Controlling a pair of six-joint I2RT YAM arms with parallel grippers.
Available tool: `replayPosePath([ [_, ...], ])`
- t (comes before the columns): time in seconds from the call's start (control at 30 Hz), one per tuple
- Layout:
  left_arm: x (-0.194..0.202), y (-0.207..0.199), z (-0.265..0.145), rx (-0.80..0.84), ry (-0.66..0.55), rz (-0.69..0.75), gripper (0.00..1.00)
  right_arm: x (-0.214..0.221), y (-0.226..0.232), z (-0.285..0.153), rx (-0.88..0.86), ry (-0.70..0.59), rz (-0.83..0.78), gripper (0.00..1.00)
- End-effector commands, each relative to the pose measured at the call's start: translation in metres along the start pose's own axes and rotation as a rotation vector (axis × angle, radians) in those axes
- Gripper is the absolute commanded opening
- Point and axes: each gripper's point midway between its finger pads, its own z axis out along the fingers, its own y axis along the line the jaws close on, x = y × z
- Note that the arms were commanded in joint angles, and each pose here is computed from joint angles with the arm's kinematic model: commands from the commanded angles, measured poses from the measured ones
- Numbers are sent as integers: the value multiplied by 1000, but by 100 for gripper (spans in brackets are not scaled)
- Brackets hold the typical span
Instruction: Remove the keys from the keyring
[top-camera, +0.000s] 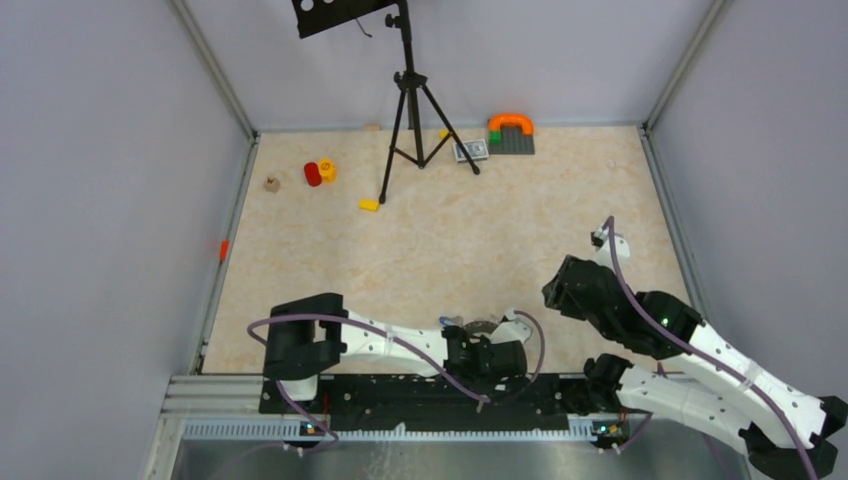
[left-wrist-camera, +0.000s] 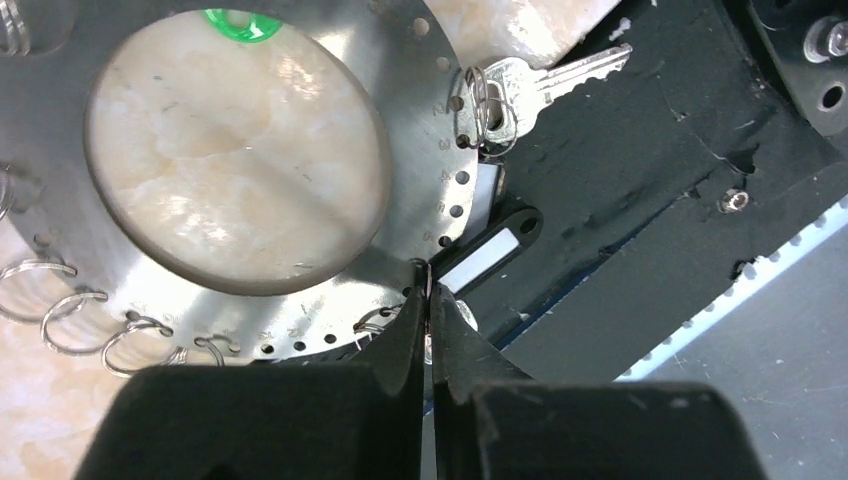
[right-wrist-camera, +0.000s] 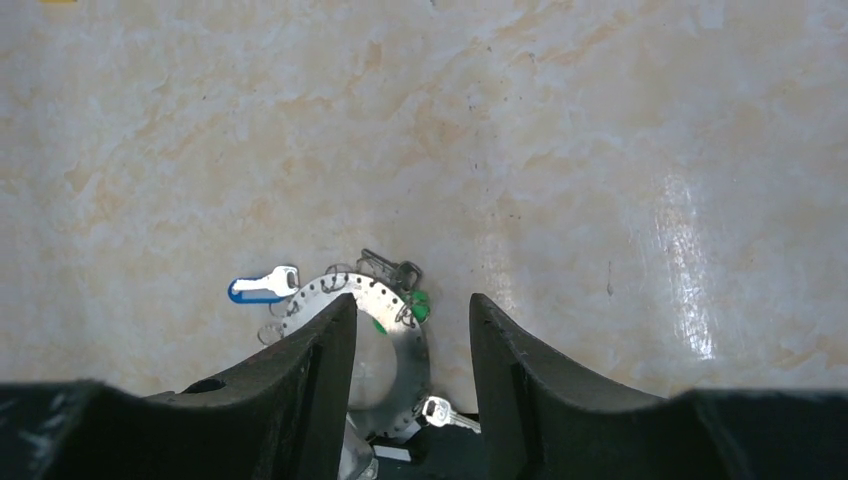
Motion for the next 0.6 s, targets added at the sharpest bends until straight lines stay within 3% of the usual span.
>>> replayPosePath([
  [0.0,-33,-1,-27,-7,-132,-35,0,-9,5,-1,-43,-42,8,45],
  [0.17,-62,-2,-52,60,-241,-67,0,-15,12,-8,-134,-79,-29,48],
  [0.47,-96,4,-104,399,-500,-175,0,-38,37,-39,-428,-242,-30,50],
  [0.57,-107,14,-120,435,-592,-206,0,-46,51,-51,-534,-291,-36,50],
])
